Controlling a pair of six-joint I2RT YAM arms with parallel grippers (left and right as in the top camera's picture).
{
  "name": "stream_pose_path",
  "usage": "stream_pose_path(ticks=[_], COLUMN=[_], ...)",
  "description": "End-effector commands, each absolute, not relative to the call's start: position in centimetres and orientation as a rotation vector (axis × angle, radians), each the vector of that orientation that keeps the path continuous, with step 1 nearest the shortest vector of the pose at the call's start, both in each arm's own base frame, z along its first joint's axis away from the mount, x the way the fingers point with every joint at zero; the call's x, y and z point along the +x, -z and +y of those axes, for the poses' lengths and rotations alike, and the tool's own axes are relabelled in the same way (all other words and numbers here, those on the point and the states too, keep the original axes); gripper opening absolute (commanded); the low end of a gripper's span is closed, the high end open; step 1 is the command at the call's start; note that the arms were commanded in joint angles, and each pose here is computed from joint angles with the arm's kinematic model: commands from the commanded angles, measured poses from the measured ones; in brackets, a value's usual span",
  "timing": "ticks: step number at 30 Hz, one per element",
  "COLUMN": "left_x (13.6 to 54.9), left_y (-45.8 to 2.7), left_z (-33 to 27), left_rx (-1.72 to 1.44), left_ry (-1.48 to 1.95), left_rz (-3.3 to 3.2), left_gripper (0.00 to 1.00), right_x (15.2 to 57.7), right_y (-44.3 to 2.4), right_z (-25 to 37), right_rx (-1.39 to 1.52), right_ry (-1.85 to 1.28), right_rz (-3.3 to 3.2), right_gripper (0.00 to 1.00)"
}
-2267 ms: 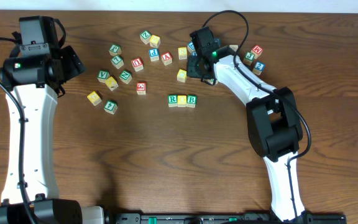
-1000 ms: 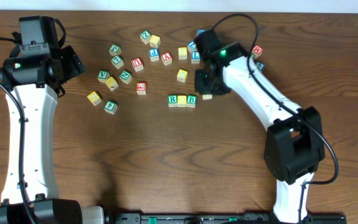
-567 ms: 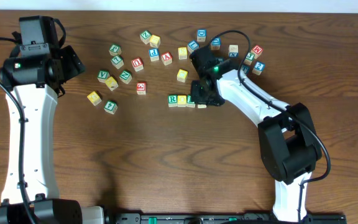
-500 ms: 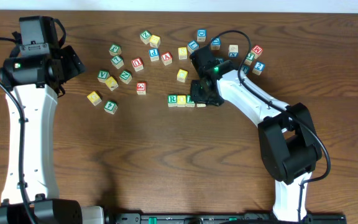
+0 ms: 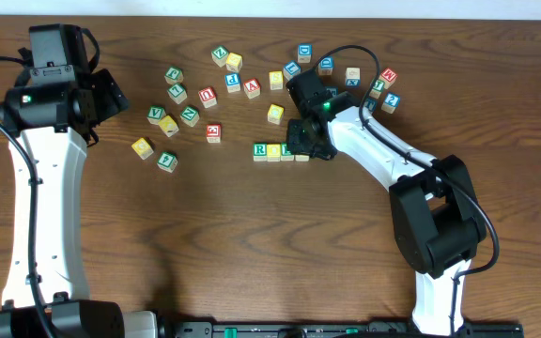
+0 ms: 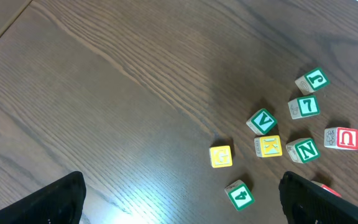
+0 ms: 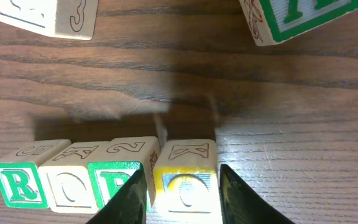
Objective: Spell out ROBOT
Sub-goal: 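Carry the yellow O block and set it right of the B block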
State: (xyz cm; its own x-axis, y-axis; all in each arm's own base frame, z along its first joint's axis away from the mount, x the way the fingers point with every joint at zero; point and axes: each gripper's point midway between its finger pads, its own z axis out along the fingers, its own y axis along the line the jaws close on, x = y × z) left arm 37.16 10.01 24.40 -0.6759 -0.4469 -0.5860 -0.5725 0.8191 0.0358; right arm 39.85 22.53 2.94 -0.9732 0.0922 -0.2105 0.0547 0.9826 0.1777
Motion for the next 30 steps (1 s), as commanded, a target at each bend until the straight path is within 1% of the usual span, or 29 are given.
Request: stream_pose_path(ticks=[1, 7, 13, 18, 22, 25, 30], left_x=[36.7, 36.7, 36.7, 36.7, 36.7, 36.7, 36.7], left_y=[-24.3, -24.3, -24.3, -24.3, -24.3, -24.3, -24.3], left_z=[10.4, 10.4, 10.4, 10.4, 10.4, 10.4, 10.4], left_rx=[-0.76, -0.76, -0.76, -0.76, -0.76, -0.76, -0.76], left_ry=[-0.315, -0.315, -0.315, -0.315, -0.315, -0.315, -0.315], left_rz=[2.424, 2.424, 2.424, 2.424, 2.424, 2.424, 2.424], left_gripper=[0.98, 0.98, 0.98, 0.98, 0.98, 0.98, 0.98], right_x=[39.2, 39.4, 40.6, 40.5, 39.9, 39.4, 38.9], right_y=[-2.2, -2.3, -5.4, -7.4, -6.7, -5.8, -3.9], right_z=[22.7, 22.7, 22.0, 20.9, 19.8, 19.2, 19.0], right_rx=[0.109, 0.111, 0.139, 0.15, 0.171, 0.172, 0.171], right_ry=[-0.237, -0.244, -0.285, -0.283, -0.228, -0.183, -0.145], right_rz=[2.931, 2.922, 2.864, 2.847, 2.885, 2.92, 2.972], right_gripper=[0.34, 0.35, 0.33, 0.32, 0.29, 0.24, 0.24])
